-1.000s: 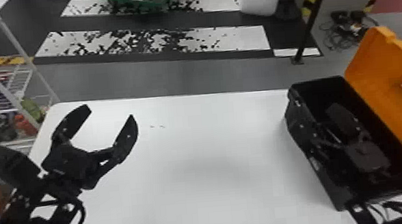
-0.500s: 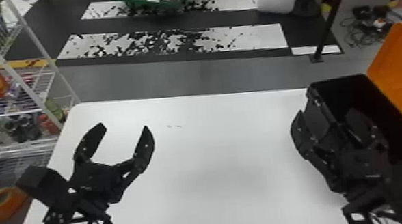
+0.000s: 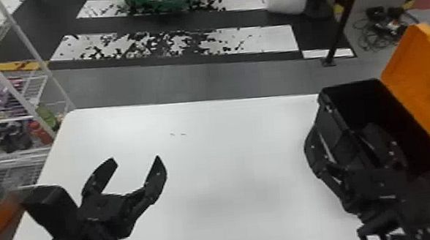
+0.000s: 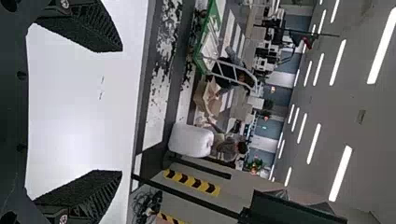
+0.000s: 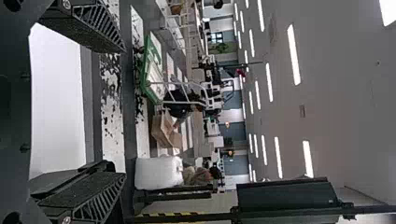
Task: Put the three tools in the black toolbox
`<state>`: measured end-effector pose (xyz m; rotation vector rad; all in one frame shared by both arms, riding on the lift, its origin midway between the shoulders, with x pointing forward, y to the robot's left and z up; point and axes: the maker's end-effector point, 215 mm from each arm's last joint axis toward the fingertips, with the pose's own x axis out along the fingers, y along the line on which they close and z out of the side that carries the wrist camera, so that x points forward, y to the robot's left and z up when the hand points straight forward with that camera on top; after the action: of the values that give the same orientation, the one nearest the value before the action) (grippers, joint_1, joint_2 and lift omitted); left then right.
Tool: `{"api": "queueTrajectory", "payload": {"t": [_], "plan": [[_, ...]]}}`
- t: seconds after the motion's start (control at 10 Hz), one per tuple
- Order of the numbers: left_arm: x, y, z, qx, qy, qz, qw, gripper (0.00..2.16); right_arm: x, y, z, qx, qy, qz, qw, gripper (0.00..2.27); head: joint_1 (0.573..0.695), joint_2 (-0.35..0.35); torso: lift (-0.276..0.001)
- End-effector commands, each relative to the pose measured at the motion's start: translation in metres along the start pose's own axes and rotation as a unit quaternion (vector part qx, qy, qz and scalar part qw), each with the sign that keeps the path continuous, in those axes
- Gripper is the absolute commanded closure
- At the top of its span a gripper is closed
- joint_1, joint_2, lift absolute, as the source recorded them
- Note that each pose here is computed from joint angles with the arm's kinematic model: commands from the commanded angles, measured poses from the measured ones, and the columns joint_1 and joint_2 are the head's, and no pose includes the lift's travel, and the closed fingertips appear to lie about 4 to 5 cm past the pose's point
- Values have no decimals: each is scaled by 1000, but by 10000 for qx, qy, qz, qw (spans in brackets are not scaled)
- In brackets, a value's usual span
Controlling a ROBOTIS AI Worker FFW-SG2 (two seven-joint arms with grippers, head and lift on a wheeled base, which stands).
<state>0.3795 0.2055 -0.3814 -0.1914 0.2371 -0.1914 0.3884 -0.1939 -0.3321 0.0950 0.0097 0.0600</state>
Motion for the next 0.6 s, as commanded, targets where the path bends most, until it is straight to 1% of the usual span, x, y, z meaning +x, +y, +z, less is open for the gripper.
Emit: {"api": "queueTrajectory", "payload": {"t": [0.0, 0.2, 0.5], "plan": [[-5, -2, 6, 2, -87, 1, 10000, 70, -2, -1, 1, -1, -5, 32, 10000, 56, 695, 17, -55], [-8, -3, 14, 38, -244, -1, 9997, 70, -4, -3, 4, 49, -74, 35, 10000, 56, 695, 16, -55], [-6, -5, 16, 52, -286, -39, 9996, 70, -3, -4, 2, 71, -57, 26, 10000, 56, 695, 10, -55]]}}
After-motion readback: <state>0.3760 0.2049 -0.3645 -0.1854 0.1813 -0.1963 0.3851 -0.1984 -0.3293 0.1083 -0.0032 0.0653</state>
